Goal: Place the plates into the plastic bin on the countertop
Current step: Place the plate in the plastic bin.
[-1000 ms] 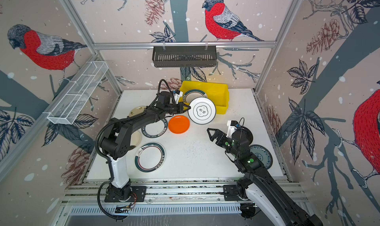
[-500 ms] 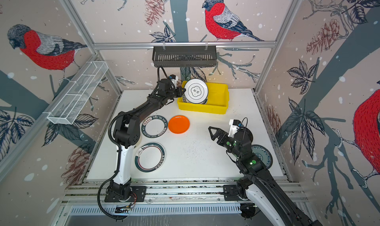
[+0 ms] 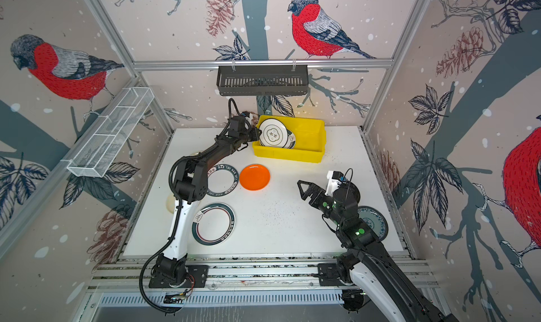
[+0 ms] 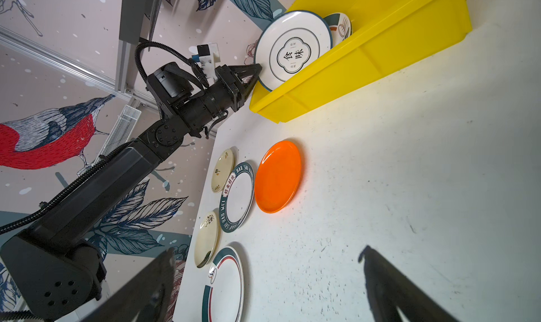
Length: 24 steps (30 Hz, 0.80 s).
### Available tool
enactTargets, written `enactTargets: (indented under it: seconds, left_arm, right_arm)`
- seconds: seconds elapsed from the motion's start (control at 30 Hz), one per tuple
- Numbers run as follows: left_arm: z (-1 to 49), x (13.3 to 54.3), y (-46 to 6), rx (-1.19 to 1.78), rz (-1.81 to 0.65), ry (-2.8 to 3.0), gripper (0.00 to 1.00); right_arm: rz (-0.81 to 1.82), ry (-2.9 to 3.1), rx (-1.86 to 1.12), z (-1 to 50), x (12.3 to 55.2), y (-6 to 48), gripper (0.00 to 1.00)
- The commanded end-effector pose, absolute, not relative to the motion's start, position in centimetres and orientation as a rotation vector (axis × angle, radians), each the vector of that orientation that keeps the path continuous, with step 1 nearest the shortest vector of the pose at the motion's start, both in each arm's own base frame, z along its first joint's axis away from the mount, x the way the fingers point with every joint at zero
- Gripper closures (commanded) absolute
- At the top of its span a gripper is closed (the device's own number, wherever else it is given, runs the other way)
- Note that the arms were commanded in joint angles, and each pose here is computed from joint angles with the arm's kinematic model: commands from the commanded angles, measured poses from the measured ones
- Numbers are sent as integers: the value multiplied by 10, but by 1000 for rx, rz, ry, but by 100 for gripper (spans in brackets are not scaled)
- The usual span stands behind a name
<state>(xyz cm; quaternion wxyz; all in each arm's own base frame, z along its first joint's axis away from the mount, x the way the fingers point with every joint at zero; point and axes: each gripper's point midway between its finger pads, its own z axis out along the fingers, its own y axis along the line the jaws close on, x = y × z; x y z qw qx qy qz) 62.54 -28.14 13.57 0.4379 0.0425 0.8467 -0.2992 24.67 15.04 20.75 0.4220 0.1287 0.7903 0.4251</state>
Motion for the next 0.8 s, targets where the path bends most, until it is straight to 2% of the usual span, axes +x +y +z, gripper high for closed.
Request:
enactTargets:
  seconds: [0.0,0.03,0.07,0.3,0.43,0.63,0.77]
  left_arm:
    - [138,625,-277,112,-719,2103,21]
    - [142,624,-279,121,-726,2095,4]
    - [147,621,-280,140,-742,2083,2]
    - [187,589,-279,157,-788,2001,2]
    - [200,557,-285,179,-787,1982,2]
    - [216,503,-284,162,-861,1911,2]
    - [244,455,-288,222,-915,1770,2]
  right_arm:
    - [1027,1976,350,211,250,145,1]
    - [1003,1987,363,210,250,142,1]
    - [954,2006,393,208,251,136,0]
    - [423,2110,542,198,255,68,0]
    - [244,2139,642,182,257,26,1]
    - [244,2257,727,154,269,-12,1]
    - [406,2211,747,156,290,-22,1]
